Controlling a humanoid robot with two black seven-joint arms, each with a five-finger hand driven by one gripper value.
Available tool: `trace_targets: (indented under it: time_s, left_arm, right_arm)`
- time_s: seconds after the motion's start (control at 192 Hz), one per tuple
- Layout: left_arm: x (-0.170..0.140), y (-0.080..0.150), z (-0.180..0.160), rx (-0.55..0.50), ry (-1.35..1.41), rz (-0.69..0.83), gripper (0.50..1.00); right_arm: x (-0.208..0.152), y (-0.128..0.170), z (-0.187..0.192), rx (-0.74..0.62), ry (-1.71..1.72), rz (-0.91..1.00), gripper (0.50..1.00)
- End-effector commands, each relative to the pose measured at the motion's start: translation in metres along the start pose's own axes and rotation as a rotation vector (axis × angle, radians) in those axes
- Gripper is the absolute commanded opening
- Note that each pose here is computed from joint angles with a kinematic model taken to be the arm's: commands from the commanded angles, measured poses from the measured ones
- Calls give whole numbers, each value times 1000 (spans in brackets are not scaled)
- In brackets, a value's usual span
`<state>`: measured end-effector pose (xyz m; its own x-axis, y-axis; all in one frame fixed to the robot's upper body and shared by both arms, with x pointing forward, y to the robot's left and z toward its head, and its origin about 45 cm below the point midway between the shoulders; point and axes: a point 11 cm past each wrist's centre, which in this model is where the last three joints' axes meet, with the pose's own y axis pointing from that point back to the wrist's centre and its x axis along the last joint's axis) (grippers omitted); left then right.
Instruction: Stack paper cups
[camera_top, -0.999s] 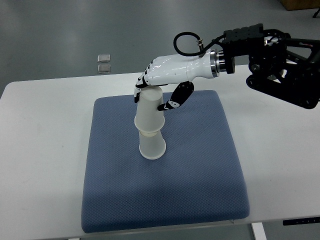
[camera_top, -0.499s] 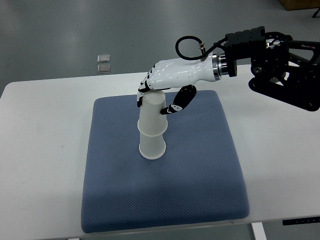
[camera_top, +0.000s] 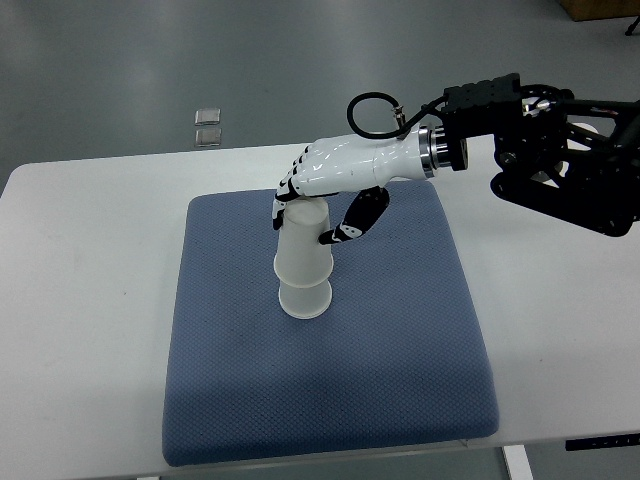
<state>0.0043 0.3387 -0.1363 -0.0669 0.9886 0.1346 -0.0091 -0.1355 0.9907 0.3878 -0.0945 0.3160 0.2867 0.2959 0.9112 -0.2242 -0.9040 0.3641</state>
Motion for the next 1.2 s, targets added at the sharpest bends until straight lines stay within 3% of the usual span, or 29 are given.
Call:
trace_targets:
  time_s: [0.0, 0.047, 0.161, 0.525, 0.78, 1.196]
  left_arm:
    - [0, 0, 0, 0, 0, 0, 1000]
    - [0, 0, 0, 0, 0, 0, 1000]
    - [0, 0, 0, 0, 0, 0, 1000]
    - [0, 0, 0, 0, 0, 0, 1000]
    - [0, 0, 0, 0, 0, 0, 1000]
    - [0, 0, 0, 0, 0, 0, 1000]
  right_arm:
    - [0, -2, -1, 7, 3, 24, 866]
    - [-1, -3, -2, 9, 1, 24, 893]
    - [-1, -3, -1, 8, -2, 26, 905]
    - [-10, 18, 30, -94, -91, 72, 907]
    - [-35, 64, 102, -352, -520, 381, 907]
    - [-98, 132, 164, -666, -1086, 884, 909]
